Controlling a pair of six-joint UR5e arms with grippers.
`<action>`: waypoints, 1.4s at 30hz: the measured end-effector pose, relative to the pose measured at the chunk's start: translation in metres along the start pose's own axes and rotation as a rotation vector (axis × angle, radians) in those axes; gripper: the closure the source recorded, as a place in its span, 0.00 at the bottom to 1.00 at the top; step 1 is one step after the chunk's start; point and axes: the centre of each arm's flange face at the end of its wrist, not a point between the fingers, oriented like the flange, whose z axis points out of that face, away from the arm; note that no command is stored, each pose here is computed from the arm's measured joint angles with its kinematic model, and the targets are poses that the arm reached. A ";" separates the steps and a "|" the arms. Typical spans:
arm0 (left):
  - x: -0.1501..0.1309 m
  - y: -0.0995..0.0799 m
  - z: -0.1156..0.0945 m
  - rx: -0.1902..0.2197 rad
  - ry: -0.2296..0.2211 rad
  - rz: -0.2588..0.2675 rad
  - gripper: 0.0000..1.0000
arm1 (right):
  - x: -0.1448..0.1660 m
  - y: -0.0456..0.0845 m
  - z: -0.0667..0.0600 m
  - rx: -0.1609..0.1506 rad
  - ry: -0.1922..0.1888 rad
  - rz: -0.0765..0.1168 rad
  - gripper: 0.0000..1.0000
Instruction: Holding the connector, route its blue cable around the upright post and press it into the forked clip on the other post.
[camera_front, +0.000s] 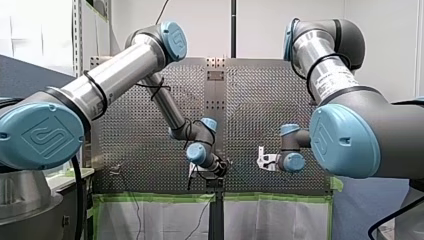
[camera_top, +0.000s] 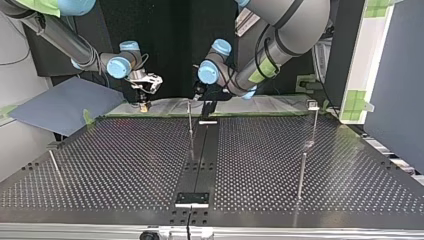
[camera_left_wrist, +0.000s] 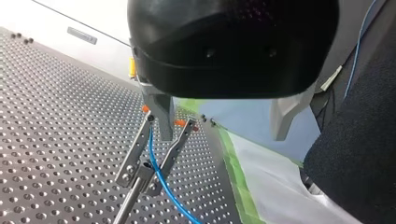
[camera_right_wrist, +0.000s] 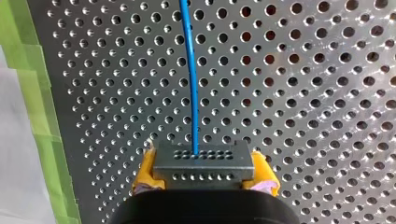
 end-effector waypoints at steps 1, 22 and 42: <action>0.000 0.000 0.000 0.000 -0.001 -0.001 0.00 | 0.000 0.000 0.000 0.000 0.000 0.000 1.00; 0.013 0.011 -0.007 -0.116 -0.009 -0.072 0.00 | 0.000 -0.001 0.000 0.004 0.002 0.000 1.00; 0.017 0.011 0.008 -0.095 -0.127 -0.237 0.00 | 0.000 -0.002 0.000 0.011 0.003 -0.003 1.00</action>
